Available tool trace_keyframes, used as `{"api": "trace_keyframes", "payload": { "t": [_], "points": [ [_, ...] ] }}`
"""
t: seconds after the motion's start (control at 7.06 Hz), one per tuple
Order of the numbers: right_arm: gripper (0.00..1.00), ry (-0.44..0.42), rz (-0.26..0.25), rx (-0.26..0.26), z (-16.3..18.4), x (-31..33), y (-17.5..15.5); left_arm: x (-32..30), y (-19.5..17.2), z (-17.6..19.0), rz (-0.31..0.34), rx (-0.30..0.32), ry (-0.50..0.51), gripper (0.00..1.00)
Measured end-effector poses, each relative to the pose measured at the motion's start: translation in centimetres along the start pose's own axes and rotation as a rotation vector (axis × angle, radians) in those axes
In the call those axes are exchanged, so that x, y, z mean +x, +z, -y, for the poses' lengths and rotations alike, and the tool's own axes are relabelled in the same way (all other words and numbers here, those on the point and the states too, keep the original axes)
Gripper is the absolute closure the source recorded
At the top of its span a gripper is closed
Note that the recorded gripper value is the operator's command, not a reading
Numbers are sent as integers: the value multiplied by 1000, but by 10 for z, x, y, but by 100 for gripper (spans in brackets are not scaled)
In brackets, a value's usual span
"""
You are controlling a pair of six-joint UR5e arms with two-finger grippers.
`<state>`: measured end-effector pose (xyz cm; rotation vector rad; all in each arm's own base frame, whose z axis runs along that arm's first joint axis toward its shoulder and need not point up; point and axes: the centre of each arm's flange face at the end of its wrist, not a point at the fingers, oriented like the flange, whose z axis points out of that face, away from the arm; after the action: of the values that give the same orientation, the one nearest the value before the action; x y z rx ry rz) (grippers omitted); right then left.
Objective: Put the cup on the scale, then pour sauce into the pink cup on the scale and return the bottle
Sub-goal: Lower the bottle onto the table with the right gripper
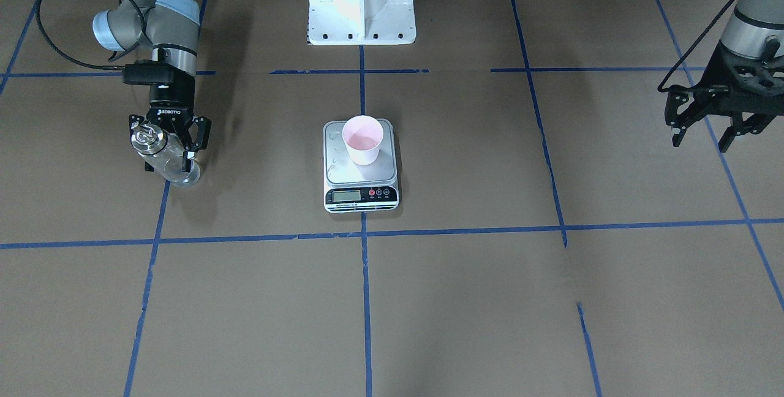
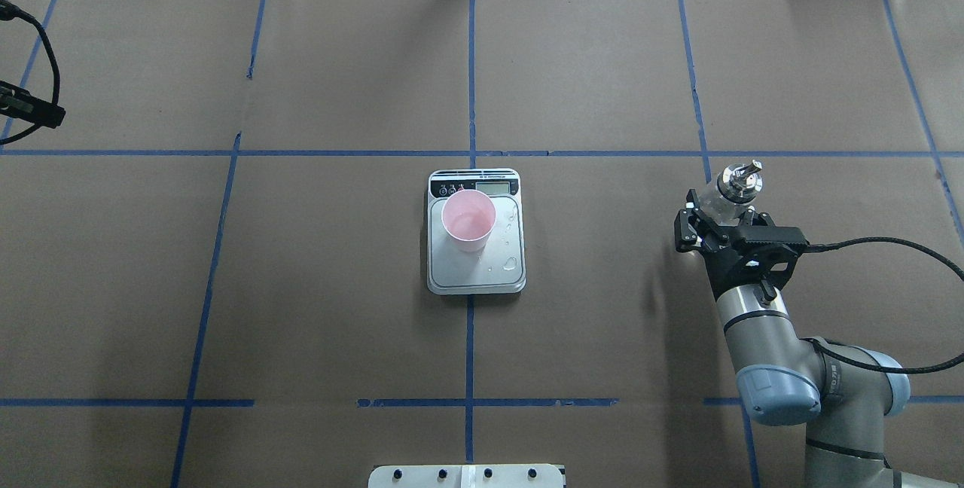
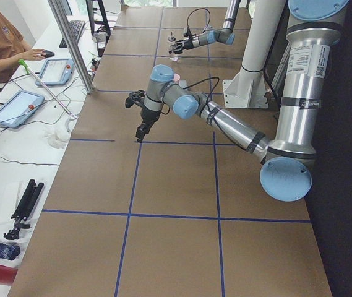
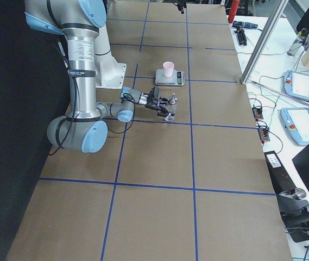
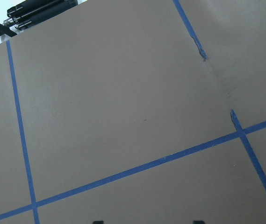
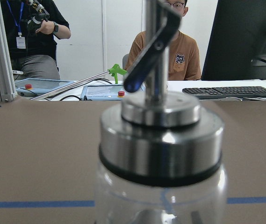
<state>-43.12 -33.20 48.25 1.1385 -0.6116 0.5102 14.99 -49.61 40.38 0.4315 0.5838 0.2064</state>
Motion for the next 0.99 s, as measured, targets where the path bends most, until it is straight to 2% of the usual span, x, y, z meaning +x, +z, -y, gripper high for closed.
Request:
{"api": "trace_keyframes", "payload": {
  "t": [0.99],
  "points": [
    [0, 53, 4, 8, -3, 4, 0, 3, -7, 2, -4, 13, 4, 29]
  ]
}}
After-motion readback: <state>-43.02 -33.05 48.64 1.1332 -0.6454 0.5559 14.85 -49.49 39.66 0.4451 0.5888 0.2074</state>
